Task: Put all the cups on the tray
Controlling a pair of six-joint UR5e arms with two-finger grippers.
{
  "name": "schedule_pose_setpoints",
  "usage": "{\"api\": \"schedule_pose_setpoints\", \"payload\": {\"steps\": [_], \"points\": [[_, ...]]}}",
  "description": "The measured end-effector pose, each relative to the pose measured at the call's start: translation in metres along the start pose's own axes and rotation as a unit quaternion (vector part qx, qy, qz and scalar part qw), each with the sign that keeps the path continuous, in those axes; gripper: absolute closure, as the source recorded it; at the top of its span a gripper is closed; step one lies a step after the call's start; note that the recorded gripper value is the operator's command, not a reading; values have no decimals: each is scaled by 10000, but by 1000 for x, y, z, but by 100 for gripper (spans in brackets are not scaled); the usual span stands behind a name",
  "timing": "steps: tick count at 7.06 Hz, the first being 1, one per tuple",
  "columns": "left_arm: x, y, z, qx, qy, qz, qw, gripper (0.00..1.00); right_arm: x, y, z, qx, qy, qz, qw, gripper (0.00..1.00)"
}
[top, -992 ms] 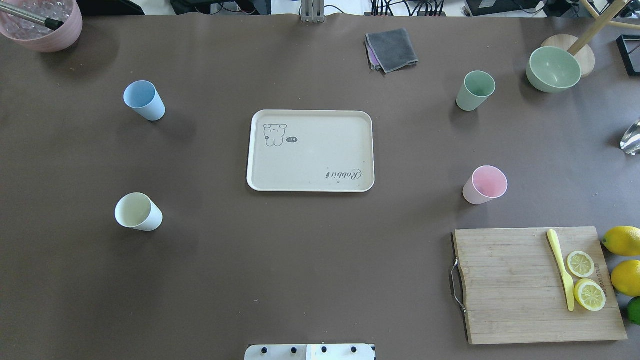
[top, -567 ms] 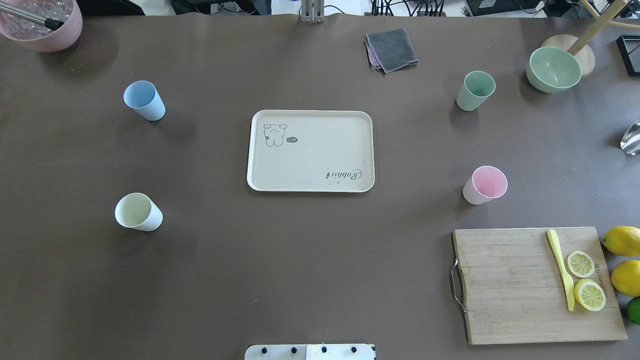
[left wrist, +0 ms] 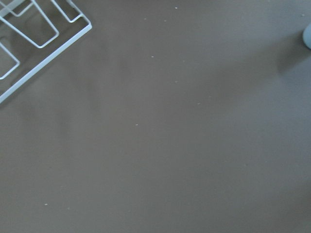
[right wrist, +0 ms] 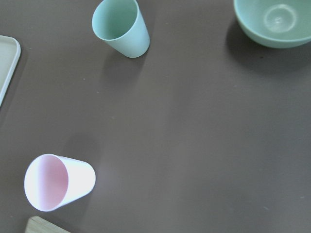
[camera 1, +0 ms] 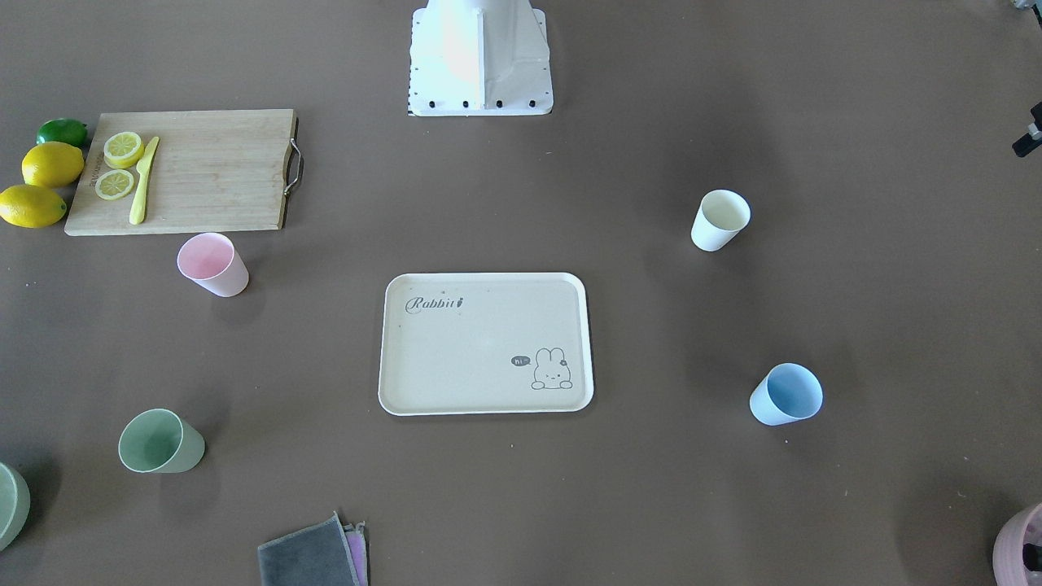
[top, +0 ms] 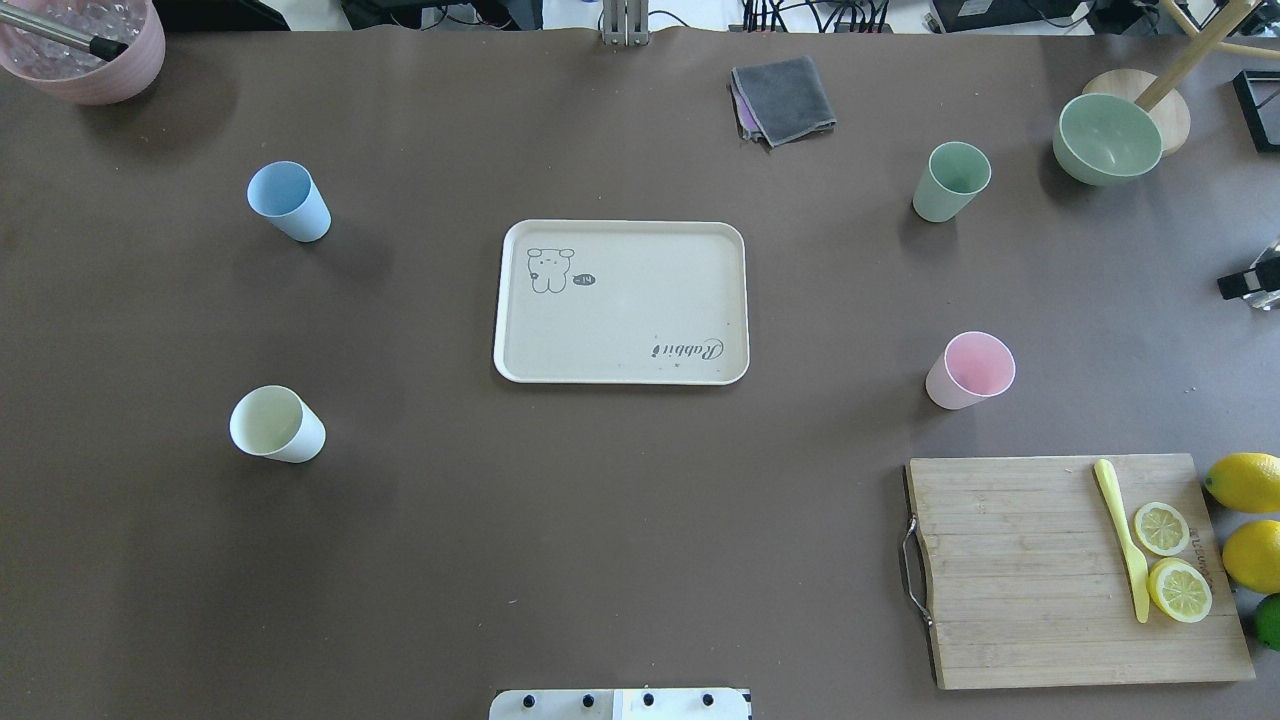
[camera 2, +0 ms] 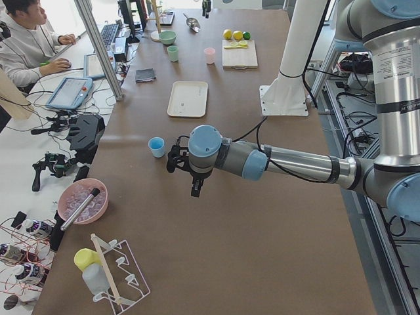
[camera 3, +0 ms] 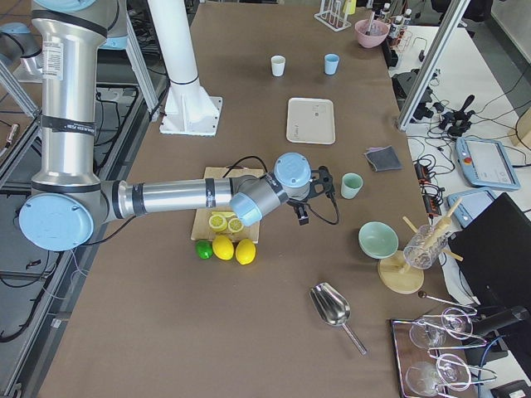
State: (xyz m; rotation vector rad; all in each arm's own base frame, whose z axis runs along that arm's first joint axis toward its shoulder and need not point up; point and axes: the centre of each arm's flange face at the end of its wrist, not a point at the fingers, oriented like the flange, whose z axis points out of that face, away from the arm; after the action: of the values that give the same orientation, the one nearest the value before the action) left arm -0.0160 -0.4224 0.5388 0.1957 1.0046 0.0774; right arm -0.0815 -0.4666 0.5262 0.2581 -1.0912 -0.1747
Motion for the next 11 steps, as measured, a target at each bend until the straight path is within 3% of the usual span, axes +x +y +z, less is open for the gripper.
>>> {"api": "schedule_pose_setpoints", "payload": {"steps": [2, 4, 6, 7, 8, 9, 11], "points": [[34, -15, 13, 14, 149, -281, 9995, 2, -74, -8, 60, -130, 18, 454, 9989, 3], [78, -35, 36, 26, 23, -525, 9986, 2, -124, -6, 113, -258, 104, 416, 9987, 12], [98, -39, 58, -2, -113, -612, 9981, 2, -131, -4, 137, -383, 157, 418, 9983, 20], [103, -40, 65, -8, -176, -590, 9981, 2, -124, -6, 149, -421, 243, 465, 9977, 37], [110, -40, 70, -37, -189, -631, 9978, 2, -117, -8, 159, -447, 327, 515, 9971, 88], [120, -42, 75, -61, -162, -780, 9968, 2, -113, -9, 163, -480, 351, 546, 9967, 100], [135, -42, 81, -102, -118, -955, 9953, 2, -114, -7, 163, -561, 279, 549, 9965, 100]]}}
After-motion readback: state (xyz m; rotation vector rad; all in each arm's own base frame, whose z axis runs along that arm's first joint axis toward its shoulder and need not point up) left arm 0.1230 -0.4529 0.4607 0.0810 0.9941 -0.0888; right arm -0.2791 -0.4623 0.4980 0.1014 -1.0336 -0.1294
